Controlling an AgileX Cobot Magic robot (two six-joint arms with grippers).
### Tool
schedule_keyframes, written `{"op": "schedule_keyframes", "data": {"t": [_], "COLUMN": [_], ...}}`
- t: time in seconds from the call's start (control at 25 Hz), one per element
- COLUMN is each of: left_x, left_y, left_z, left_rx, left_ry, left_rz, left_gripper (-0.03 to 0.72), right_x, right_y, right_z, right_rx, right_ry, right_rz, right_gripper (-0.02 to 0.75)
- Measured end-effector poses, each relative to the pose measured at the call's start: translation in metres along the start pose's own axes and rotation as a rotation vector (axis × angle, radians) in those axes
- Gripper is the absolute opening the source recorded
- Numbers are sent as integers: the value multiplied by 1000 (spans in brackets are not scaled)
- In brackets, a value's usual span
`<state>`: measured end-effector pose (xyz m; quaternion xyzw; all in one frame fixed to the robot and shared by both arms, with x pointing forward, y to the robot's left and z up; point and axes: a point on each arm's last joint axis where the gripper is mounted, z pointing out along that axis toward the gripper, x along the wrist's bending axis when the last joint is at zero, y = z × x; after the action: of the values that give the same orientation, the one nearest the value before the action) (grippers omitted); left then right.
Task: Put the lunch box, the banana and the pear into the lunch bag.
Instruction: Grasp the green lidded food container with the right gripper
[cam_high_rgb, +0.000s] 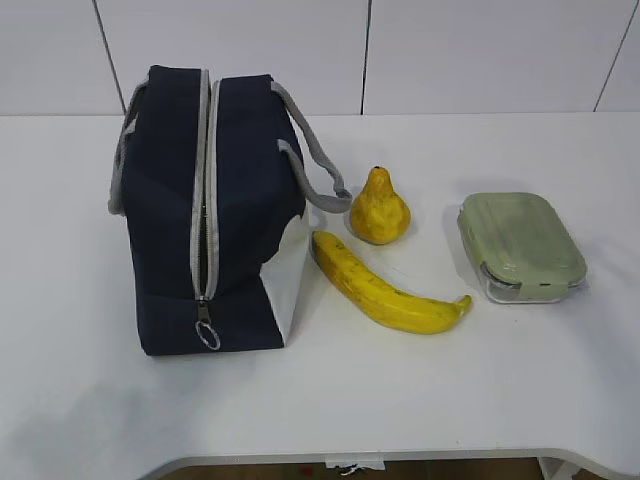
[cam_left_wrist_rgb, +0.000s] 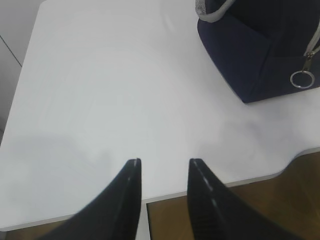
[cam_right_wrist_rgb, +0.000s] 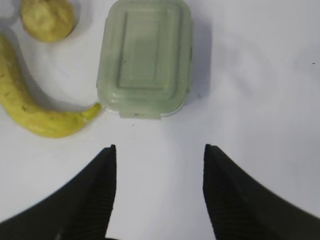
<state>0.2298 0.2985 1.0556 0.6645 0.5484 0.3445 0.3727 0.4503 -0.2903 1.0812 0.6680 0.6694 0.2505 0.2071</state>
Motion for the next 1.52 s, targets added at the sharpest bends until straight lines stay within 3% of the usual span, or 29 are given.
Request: {"op": "schedule_keyframes", "data": {"t": [0.16,0.32,0.76,0.96,1.32,1.52], "left_x": [0,0,0,0,0,0], "left_y": [0,0,0,0,0,0], "left_z": [0,0,0,0,0,0], "left_rx": [0,0,0,0,0,0], "left_ry": [0,0,0,0,0,0], "left_rz": [0,0,0,0,0,0], "left_gripper": [240,240,240,240,240,240], "right_x": [-17,-39,-98,-129,-156,-158], "right_y": [30,46,50,42,33,33], "right_z": [18,31,69,98,158,164], "right_rx": [22,73,181,135,183,169], "right_ry": [-33,8,377,551,617,631], "right_rz": [60,92,198,313,424,453], "right_gripper": [434,434,434,434,434,434]}}
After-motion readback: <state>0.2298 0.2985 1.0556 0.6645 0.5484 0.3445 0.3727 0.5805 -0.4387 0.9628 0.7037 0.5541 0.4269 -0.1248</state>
